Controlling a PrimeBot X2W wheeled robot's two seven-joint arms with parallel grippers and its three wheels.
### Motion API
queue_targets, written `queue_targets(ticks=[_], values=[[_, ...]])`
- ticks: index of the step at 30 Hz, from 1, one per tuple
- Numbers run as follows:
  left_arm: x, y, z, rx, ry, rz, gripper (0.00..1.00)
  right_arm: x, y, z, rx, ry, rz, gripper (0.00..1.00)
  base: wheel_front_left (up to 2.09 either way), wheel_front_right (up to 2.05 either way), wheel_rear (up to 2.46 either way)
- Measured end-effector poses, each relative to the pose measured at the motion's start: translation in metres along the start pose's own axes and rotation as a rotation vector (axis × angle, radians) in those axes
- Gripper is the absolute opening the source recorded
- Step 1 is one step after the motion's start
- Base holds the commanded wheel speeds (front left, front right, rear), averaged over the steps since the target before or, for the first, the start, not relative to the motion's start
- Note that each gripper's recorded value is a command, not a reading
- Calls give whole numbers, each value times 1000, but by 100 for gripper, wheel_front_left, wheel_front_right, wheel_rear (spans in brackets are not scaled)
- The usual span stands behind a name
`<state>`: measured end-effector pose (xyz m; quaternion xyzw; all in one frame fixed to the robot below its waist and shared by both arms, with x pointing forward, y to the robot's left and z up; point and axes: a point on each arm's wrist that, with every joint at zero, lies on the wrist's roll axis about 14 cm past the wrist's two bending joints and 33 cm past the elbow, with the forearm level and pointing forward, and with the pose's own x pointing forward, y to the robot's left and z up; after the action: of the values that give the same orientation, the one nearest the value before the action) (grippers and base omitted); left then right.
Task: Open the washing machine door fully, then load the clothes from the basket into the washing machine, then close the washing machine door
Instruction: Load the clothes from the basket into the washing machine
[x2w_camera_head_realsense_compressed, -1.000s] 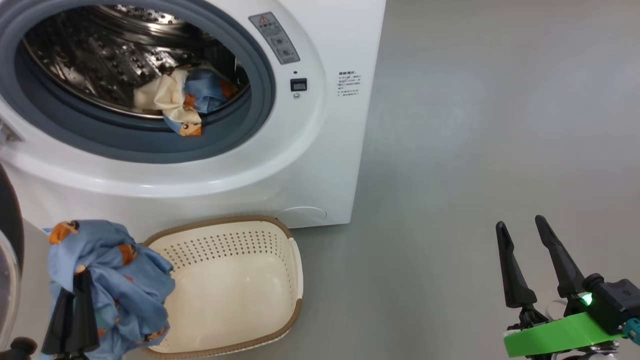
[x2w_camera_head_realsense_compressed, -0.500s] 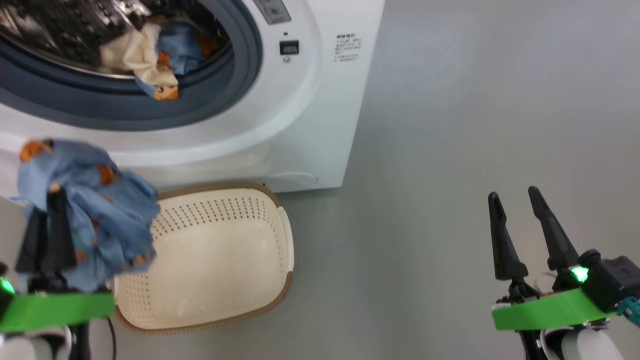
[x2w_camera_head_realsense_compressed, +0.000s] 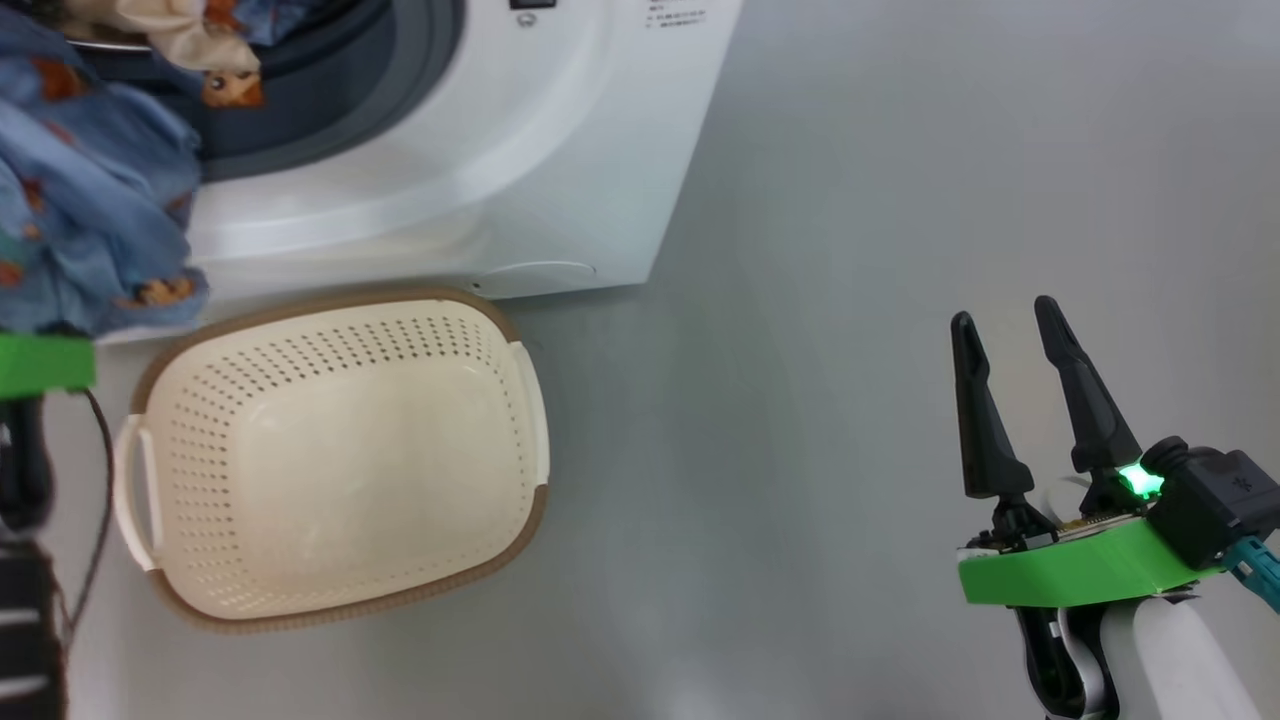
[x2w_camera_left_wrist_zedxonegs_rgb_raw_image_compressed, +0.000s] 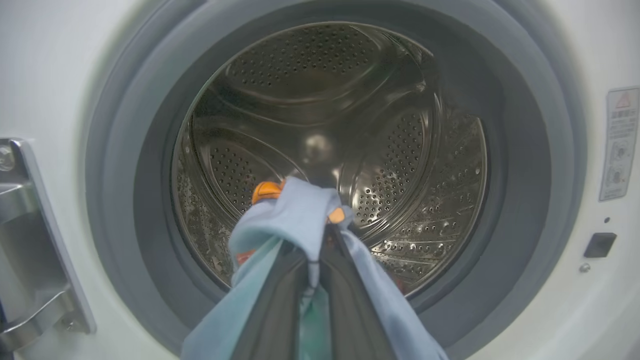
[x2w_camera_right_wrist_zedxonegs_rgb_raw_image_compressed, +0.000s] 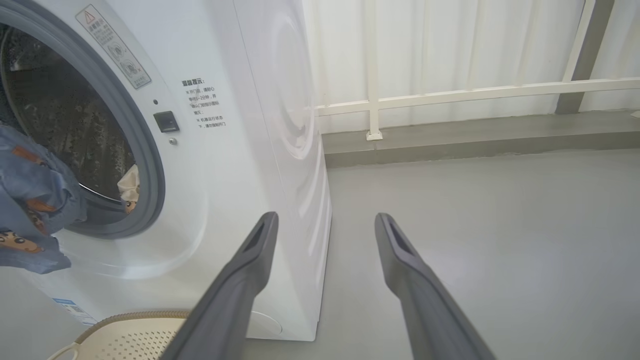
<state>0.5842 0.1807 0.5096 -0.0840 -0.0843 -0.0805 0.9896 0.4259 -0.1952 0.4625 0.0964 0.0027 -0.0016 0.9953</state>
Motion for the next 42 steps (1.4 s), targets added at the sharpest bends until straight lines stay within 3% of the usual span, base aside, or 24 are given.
queue_targets(ticks=[18,29,34,42], values=[[101,-19,-65,60,154,-83,0,5,-18,-23,23,58,-55,100,0,0,0],[128,-16,-102,131,271,-80,0,2,-22,-31,16,86,-68,100,0,0,0],[147,-15,-92,144,236,-75,0,-1,-27,-33,23,95,-86,100,0,0,0],[177,-12,-38,94,28,-52,0,-2,-29,-39,23,112,-95,100,0,0,0]])
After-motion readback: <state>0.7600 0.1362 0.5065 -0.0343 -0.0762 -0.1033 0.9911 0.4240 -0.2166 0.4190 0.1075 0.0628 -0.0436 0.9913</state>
